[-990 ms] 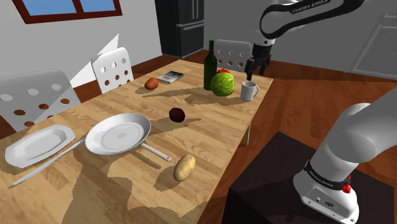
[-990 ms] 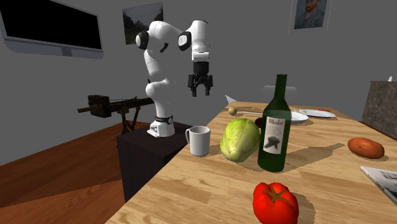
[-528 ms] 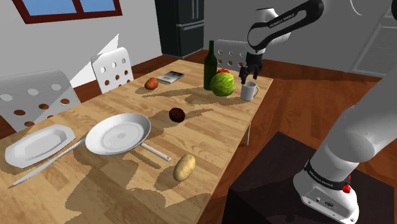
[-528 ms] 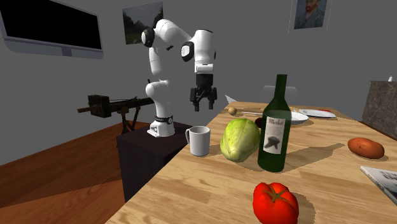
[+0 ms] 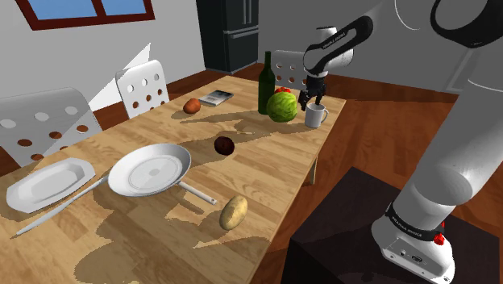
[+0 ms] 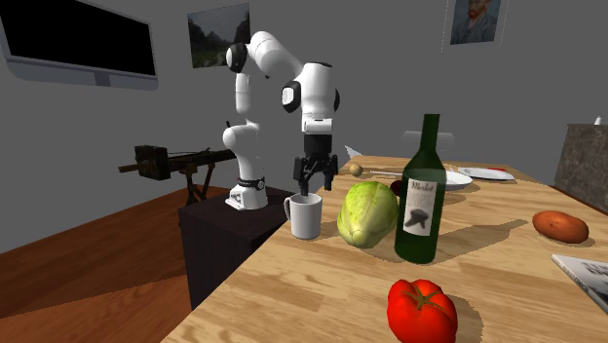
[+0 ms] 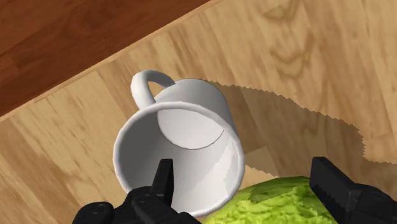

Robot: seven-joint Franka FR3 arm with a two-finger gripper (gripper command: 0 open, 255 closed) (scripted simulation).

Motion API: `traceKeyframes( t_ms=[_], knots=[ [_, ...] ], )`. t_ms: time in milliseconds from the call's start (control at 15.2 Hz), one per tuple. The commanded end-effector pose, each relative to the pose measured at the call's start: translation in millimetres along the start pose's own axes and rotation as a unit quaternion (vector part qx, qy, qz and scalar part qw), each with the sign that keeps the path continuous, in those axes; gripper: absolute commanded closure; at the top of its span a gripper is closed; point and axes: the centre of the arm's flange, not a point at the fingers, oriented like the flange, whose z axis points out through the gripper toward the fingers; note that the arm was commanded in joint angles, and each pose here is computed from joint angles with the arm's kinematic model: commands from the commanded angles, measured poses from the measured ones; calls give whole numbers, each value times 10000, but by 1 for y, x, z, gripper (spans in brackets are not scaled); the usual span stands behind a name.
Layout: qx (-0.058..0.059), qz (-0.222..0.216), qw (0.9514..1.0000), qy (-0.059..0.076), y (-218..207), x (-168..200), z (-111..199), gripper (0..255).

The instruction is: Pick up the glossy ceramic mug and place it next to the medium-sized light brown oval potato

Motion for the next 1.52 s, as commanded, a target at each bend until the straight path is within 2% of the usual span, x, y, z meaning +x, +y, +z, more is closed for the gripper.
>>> traceKeyframes(
  t_ms=[0, 264, 792, 858, 1452],
  knots=[
    [-3, 2, 10000, 3, 0, 1, 12, 0],
    [-3, 2, 10000, 3, 0, 1, 36, 0],
    [-3, 2, 10000, 3, 0, 1, 36, 0],
    [-3, 2, 10000, 3, 0, 1, 36, 255],
    [-3, 2, 10000, 3, 0, 1, 36, 255]
  ],
)
